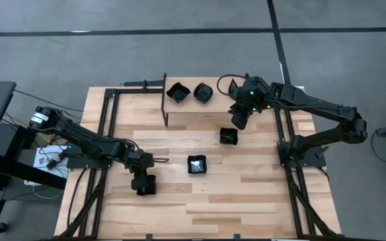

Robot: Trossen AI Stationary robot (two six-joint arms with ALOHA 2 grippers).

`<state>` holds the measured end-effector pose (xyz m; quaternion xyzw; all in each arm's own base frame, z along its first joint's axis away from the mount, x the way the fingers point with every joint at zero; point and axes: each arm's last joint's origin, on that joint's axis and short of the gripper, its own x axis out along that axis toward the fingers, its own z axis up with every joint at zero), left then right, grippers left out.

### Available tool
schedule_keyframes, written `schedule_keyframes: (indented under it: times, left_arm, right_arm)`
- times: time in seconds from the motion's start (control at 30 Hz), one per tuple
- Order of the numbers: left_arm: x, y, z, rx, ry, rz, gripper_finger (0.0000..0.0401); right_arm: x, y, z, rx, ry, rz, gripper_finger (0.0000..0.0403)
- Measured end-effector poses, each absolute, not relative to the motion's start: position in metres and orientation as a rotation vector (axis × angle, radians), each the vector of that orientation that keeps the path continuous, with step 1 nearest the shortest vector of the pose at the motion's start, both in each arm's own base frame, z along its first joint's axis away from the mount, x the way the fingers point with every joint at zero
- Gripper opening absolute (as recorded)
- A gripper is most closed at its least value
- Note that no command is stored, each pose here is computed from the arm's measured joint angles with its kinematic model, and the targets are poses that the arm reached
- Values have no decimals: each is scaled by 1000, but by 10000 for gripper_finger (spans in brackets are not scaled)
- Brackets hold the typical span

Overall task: Pick & Place Mini shaped plates
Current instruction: Stack the distorted square plate on top of the distorted square plates on the shelf

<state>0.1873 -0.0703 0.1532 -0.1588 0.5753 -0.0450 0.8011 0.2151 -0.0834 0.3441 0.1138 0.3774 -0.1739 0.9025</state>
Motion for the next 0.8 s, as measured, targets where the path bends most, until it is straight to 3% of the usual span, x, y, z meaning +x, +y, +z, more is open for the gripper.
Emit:
schedule_keyframes:
  times: [0.17, 0.33, 0.6, 0.8]
  left_arm:
    - [189, -67, 164, -422, 1188, -71, 8]
    - [196, -51, 199, -610, 1023, 8, 6]
    - [202, -5, 273, -920, 503, 308, 5]
    - [212, 39, 320, -911, 149, 507, 5]
  right_arm:
    - [215, -83, 344, 235, 781, -359, 93]
    - [215, -83, 344, 235, 780, -359, 93]
    - [215, -83, 344, 232, 781, -358, 93]
    - [215, -83, 344, 225, 783, -355, 93]
